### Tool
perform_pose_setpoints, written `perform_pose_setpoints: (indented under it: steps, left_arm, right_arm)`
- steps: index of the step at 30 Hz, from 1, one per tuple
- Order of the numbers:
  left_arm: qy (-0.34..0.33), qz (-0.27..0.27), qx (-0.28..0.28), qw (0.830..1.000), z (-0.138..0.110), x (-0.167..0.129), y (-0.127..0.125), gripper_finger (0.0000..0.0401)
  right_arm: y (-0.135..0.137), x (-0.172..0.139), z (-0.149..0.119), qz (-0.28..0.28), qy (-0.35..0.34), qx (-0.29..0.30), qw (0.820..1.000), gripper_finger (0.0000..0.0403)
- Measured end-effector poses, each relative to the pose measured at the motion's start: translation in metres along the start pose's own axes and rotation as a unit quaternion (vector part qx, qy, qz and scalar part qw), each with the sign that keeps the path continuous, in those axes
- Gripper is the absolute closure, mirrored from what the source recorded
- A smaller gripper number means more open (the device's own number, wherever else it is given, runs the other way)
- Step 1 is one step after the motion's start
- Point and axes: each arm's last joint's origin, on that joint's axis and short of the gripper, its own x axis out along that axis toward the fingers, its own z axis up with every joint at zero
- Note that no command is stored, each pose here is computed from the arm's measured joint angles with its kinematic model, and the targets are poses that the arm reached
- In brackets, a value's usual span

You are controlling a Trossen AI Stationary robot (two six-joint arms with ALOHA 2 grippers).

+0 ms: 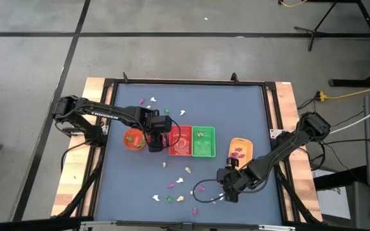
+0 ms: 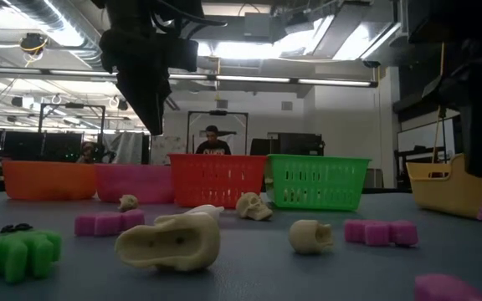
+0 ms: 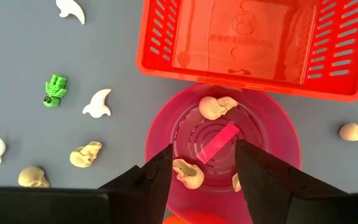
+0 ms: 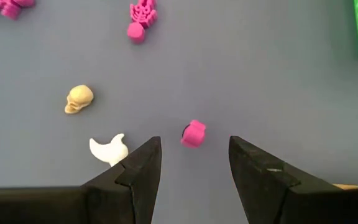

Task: Sort Halloween decoration
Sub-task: Put the pink skeleton toy into the yellow bin

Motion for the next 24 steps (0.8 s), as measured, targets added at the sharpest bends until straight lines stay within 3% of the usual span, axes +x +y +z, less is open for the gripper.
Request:
perform_pose_setpoints:
  steps: [24]
  left_arm:
    - [-0.004,-0.001,-0.001,1.000,0.001,0.000,0.000,0.0244]
  right_arm:
    - [0.003,0.022,-0.001,-0.022,-0.004,-0.003,1.000,0.0217]
